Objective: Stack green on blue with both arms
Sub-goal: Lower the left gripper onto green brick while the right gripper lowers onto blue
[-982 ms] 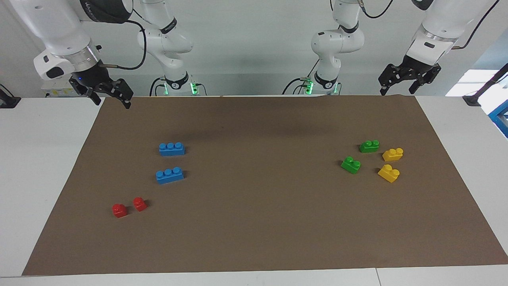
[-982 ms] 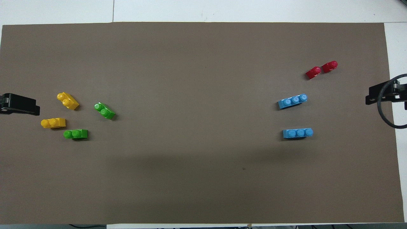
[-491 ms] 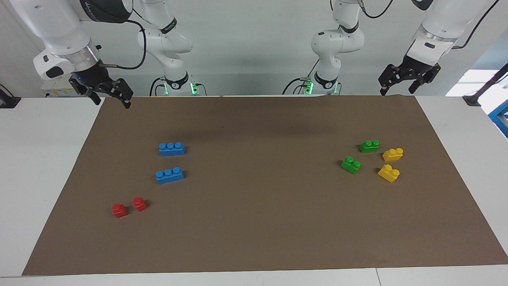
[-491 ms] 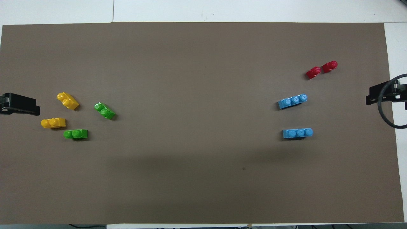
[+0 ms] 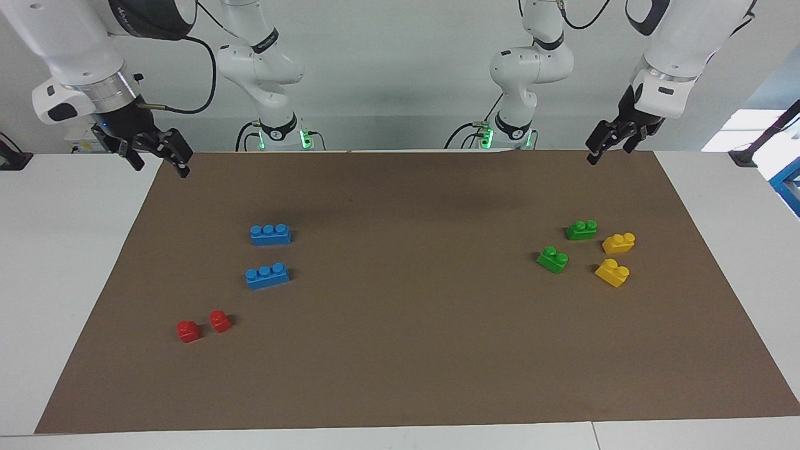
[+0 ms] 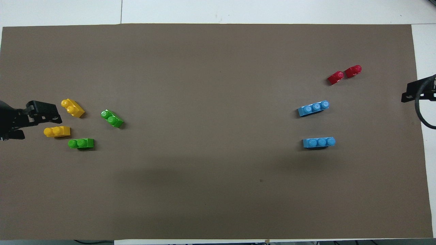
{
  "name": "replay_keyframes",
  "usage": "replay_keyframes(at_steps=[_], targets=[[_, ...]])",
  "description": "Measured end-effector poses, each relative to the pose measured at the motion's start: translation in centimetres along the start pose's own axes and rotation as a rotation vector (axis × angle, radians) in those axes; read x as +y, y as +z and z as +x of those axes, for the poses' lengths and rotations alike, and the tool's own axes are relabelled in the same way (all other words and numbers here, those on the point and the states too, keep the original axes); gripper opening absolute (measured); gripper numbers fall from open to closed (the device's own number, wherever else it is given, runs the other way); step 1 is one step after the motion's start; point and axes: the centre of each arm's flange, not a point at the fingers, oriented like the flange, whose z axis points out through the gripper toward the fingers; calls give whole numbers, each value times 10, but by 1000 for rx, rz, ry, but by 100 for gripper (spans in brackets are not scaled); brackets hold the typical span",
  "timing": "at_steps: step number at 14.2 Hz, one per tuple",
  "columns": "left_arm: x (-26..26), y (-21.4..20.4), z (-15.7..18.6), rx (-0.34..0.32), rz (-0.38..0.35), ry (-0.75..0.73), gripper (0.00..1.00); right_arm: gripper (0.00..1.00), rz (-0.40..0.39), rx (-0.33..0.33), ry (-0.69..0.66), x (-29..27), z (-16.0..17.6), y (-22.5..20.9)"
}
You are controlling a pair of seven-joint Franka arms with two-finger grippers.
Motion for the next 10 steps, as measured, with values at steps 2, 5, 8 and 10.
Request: replay_keyframes(at_steps=[2,5,8,10], targets=[[-1,29,-4,0,1,-103,100,96,57,-29,187,-9,3,11],[4,75,-4,31,-18,-221,100,94,137,-122,463,-23,17,42],[8,124,-4,33,-24,-316,100,90,185,-220,656,-33,38,88],[16,151,3,31,-32,-355,100,90,192,-288,742,-39,50,122]])
